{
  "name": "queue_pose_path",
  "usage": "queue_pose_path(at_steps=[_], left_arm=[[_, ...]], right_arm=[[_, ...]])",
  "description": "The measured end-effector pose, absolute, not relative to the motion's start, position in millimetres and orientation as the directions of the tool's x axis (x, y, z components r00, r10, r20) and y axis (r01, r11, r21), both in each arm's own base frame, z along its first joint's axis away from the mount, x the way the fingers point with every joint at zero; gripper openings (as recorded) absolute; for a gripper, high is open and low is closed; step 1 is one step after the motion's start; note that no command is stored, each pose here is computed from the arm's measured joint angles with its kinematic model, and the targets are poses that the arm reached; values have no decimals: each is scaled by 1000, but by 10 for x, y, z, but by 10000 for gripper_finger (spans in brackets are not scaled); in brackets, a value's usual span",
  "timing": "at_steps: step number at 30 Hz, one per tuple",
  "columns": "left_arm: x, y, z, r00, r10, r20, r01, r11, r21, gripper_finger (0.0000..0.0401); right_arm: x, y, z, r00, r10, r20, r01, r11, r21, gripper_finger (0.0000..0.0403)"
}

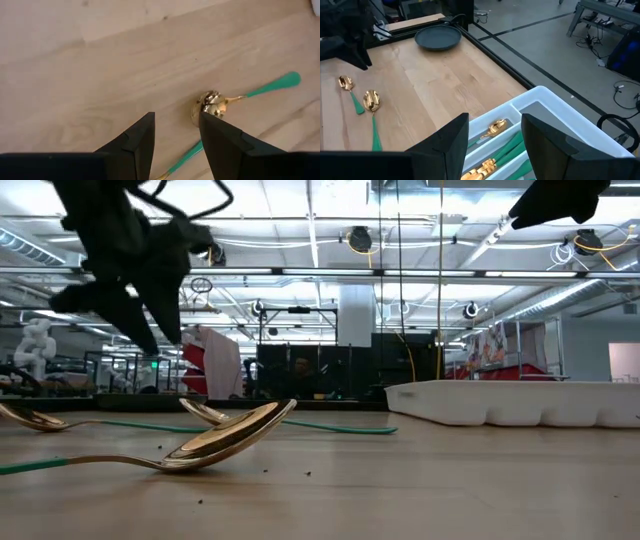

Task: Sort silverware
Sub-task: Put the green spoon into the silverware tray

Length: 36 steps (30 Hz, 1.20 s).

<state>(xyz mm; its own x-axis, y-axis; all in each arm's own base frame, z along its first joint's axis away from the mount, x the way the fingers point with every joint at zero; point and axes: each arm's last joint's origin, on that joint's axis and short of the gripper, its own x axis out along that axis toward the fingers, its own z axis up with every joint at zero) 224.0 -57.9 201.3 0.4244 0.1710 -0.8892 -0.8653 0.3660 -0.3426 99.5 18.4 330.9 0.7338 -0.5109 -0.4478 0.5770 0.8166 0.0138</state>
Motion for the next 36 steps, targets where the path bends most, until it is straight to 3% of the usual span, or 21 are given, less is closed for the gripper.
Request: queue_pose_path(at_steps=[5, 12, 16, 22, 36], left_arm=[[2235, -548, 1782, 483, 92, -871, -863, 219, -456, 160], [2202, -499, 1557, 529, 4, -849, -844, 110, -525, 172], [2161, -449, 1494, 502, 7, -865, -861, 92, -499, 206], [2231, -379, 1527, 558, 6, -830, -829, 54, -557, 251], [2515, -437, 1197, 580, -100, -808, -808, 53, -587, 256]], right_arm=[[995, 183, 3309, 733, -513, -447, 578, 816, 12, 176], [999, 184, 3310, 733, -514, -445, 579, 816, 12, 176], [1002, 186, 3310, 734, -513, -445, 579, 815, 14, 176], [1010, 189, 3308, 732, -514, -447, 582, 813, 19, 176], [1027, 197, 3306, 732, -514, -448, 584, 812, 21, 176]])
